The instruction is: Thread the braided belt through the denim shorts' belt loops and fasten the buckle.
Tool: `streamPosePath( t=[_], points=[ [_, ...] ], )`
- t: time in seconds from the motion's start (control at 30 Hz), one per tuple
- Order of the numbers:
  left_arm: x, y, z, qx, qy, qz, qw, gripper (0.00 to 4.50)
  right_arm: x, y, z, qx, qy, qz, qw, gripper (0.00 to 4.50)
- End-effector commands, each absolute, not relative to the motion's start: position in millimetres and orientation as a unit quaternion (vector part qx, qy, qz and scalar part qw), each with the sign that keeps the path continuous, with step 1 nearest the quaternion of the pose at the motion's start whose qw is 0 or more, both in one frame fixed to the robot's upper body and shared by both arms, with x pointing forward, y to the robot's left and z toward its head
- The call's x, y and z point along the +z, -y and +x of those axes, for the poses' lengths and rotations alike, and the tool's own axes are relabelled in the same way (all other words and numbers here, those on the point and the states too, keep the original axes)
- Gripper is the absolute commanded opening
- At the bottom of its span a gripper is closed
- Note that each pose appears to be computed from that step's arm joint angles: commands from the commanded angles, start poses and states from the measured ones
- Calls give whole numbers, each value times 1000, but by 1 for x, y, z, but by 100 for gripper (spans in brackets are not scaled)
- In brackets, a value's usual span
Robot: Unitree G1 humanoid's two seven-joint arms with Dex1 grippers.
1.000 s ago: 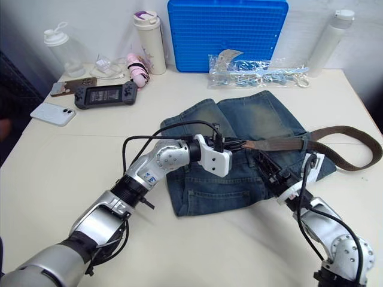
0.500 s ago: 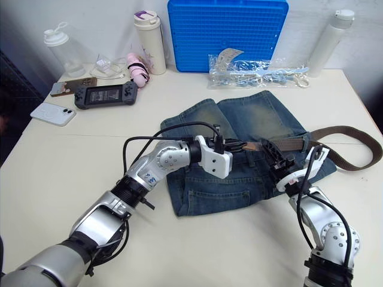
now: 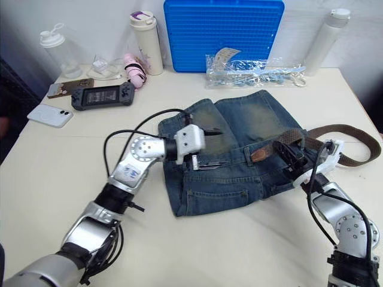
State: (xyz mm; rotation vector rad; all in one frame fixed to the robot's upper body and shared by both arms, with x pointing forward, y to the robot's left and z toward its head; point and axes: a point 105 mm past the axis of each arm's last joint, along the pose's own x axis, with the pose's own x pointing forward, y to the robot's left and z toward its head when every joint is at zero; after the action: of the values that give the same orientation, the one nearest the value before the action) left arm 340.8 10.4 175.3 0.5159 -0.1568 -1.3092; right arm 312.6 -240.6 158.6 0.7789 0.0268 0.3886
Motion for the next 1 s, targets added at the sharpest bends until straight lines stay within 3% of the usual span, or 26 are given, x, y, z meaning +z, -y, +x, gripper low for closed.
streamPosePath(
  t=[0.03,0.27,0.63,0.83,1.0],
  points=[
    [186,-24,332,-617,41,189,763,446,163,242,319,203,3,350,915,0],
    [189,-47,339,-584,10,159,796,446,166,242,331,213,22,336,917,0],
    [186,-60,340,-571,-18,141,809,446,153,219,339,232,16,353,906,0],
    [177,-46,337,-587,-12,189,787,446,138,191,336,249,-9,352,902,0],
    [159,-10,333,-597,34,291,747,446,119,169,331,254,-50,316,913,0]
  ],
)
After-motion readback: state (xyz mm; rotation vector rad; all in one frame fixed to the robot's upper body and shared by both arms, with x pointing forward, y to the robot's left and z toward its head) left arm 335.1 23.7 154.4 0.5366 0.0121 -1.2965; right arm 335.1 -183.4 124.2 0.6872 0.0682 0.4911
